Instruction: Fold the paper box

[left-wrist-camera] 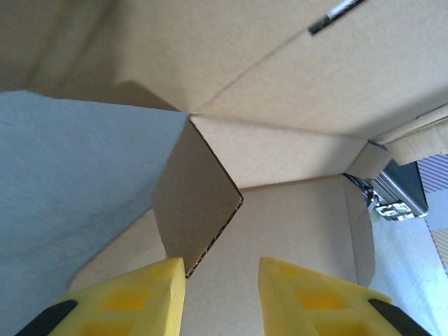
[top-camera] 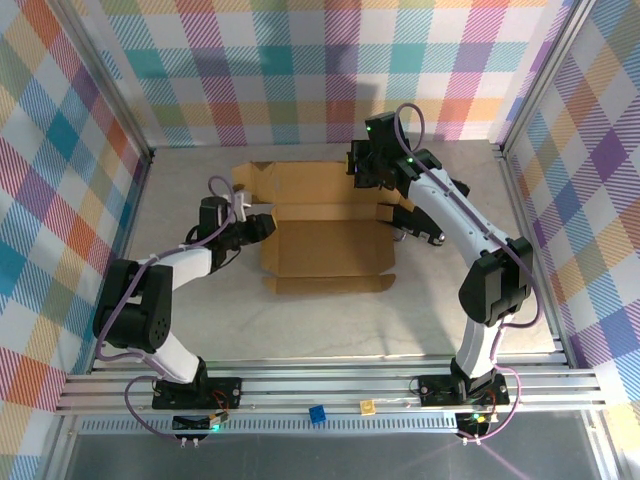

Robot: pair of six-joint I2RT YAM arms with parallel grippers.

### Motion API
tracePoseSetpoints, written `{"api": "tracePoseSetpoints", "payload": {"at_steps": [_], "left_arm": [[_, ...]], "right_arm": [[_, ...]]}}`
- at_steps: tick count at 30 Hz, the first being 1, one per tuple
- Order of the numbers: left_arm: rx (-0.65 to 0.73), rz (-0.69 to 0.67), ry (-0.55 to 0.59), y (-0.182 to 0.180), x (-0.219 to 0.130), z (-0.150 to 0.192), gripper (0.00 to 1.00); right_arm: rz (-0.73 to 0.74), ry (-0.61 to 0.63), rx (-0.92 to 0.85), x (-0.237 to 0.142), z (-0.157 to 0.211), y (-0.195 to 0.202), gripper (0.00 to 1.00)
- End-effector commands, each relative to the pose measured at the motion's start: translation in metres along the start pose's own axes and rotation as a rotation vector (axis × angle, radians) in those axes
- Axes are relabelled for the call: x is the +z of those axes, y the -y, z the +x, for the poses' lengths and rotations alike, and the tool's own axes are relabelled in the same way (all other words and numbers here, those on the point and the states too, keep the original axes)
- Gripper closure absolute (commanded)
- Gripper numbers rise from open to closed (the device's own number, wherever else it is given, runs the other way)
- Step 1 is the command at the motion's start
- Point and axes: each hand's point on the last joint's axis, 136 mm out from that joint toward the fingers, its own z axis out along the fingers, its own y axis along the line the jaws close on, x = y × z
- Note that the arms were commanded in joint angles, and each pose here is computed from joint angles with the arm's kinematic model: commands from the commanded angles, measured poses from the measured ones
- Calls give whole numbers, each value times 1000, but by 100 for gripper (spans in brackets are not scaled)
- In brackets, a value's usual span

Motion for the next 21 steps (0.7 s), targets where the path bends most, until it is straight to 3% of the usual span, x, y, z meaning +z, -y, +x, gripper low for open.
{"api": "tracePoseSetpoints", "payload": {"at_steps": [1, 21], "left_arm": [[16, 31, 29, 19, -8, -6, 67], [-48, -143, -102, 10, 45, 19, 65]], "right_arm": [[-13, -27, 27, 5, 4, -2, 100], [13, -49, 28, -2, 7, 11, 100]]}}
